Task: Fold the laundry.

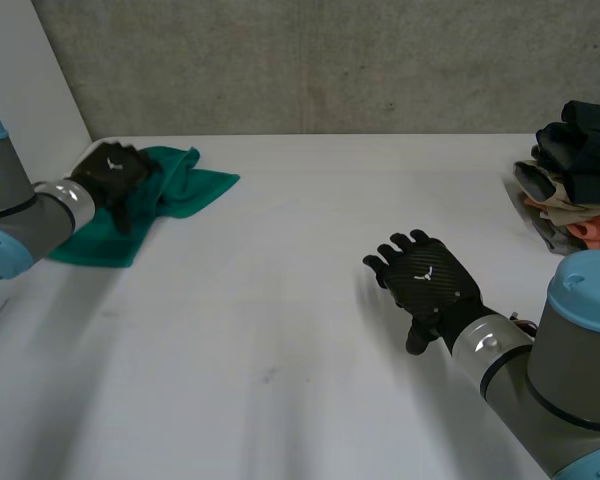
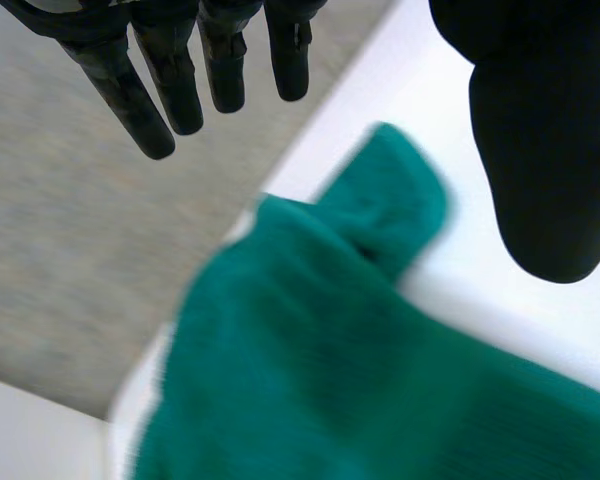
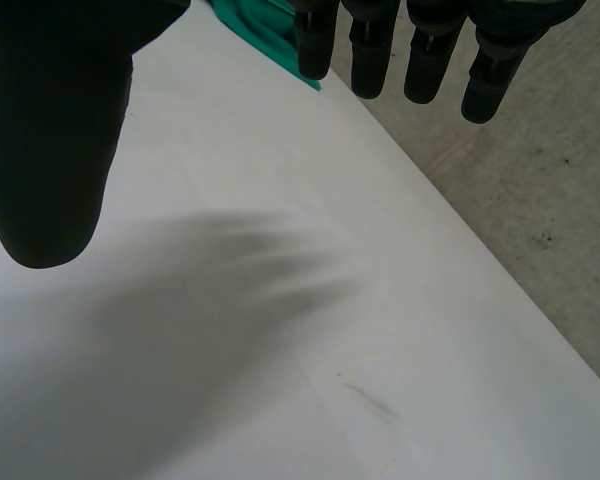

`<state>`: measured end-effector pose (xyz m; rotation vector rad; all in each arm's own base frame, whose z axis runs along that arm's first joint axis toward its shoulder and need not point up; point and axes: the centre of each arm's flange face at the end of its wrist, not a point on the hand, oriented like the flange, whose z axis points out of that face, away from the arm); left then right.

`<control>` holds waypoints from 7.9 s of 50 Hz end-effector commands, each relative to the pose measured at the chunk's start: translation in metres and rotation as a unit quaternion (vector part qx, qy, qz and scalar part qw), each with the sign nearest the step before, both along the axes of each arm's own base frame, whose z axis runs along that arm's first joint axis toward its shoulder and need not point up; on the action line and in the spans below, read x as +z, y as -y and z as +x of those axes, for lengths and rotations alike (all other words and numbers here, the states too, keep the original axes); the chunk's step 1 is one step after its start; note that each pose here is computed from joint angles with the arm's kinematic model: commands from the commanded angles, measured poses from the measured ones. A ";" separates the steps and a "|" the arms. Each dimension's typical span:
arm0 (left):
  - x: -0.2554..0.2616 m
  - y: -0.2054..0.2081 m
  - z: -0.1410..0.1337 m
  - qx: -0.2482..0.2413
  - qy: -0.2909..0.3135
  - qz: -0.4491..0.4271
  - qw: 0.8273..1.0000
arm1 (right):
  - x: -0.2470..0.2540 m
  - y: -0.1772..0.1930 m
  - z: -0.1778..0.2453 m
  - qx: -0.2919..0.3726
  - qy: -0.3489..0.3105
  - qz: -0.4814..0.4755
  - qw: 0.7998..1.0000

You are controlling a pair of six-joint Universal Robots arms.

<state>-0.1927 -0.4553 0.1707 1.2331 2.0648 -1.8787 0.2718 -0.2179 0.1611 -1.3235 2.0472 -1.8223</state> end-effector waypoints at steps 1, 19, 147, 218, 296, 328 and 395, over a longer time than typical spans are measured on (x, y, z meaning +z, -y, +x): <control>-0.026 -0.021 0.008 -0.023 0.065 0.096 0.993 | -0.004 -0.004 0.001 0.006 -0.004 0.007 1.000; -0.054 -0.002 0.021 0.014 0.105 0.073 0.992 | -0.006 -0.007 0.001 0.010 -0.011 0.010 1.000; 0.049 -0.060 -0.044 0.016 0.039 0.011 0.999 | 0.017 -0.045 -0.007 -0.043 -0.042 0.156 0.986; 0.076 -0.098 -0.063 -0.020 0.016 0.049 0.998 | 0.056 0.154 0.031 -0.098 0.060 -0.097 0.989; -0.031 -0.148 -0.036 0.061 0.044 0.120 0.990 | -0.045 0.160 -0.015 -0.095 0.008 0.005 0.995; -0.058 -0.114 -0.048 0.026 0.081 0.085 0.993 | 0.042 0.101 -0.049 -0.109 0.016 0.074 0.991; 0.127 -0.178 0.014 0.091 -0.110 0.071 0.987 | 0.122 0.055 -0.117 -0.123 -0.143 0.083 0.978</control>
